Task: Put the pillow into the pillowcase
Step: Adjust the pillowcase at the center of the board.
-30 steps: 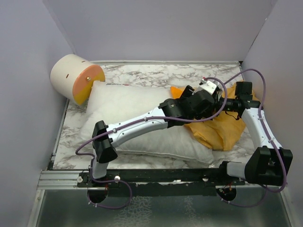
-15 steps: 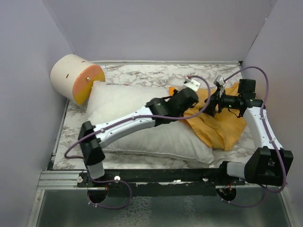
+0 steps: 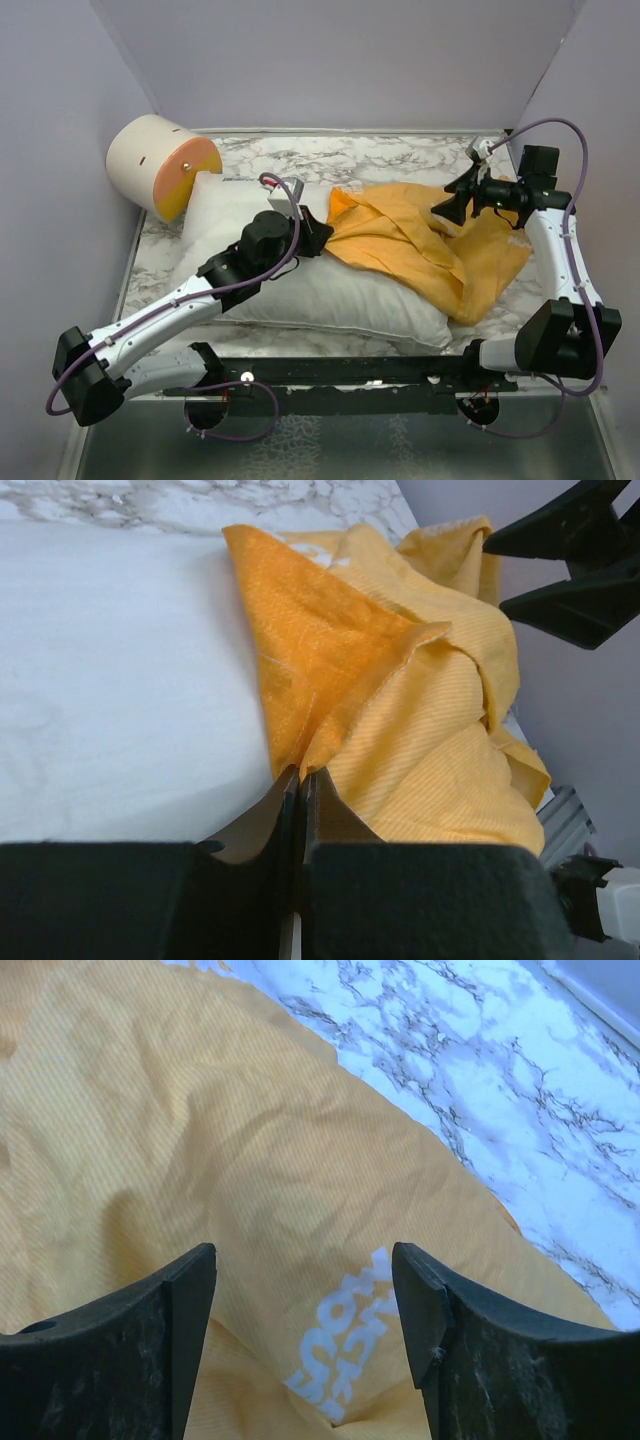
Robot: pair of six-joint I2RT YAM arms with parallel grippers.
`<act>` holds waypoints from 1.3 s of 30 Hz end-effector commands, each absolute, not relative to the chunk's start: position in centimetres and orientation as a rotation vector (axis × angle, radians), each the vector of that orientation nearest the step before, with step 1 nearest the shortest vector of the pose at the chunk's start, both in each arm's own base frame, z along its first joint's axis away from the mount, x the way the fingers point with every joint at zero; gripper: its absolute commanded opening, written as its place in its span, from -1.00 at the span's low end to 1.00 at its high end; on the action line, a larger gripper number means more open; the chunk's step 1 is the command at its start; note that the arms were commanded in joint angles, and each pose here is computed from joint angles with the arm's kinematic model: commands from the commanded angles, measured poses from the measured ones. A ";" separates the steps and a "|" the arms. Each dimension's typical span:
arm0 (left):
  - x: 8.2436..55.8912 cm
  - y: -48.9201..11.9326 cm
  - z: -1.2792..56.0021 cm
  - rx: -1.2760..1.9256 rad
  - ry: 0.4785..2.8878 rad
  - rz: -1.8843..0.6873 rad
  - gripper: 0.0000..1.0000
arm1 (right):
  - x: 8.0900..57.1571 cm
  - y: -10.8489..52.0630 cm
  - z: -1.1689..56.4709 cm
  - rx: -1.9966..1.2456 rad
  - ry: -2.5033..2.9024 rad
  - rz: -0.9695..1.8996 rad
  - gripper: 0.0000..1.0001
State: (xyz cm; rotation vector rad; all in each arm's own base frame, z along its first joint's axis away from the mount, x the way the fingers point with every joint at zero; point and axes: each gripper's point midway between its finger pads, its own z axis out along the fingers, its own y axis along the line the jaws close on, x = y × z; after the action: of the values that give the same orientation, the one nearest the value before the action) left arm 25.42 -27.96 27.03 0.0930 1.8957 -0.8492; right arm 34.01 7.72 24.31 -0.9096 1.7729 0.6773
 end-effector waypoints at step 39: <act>27.3 -32.6 38.4 0.425 1.588 -0.920 -1.00 | 44.1 -4.0 35.2 -0.655 1.768 0.009 -0.98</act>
State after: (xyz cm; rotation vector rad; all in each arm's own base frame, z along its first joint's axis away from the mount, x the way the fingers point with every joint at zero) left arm 26.79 -30.94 35.20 0.3174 1.6898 -0.8973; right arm 41.73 1.66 31.51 -0.7817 1.7924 0.2863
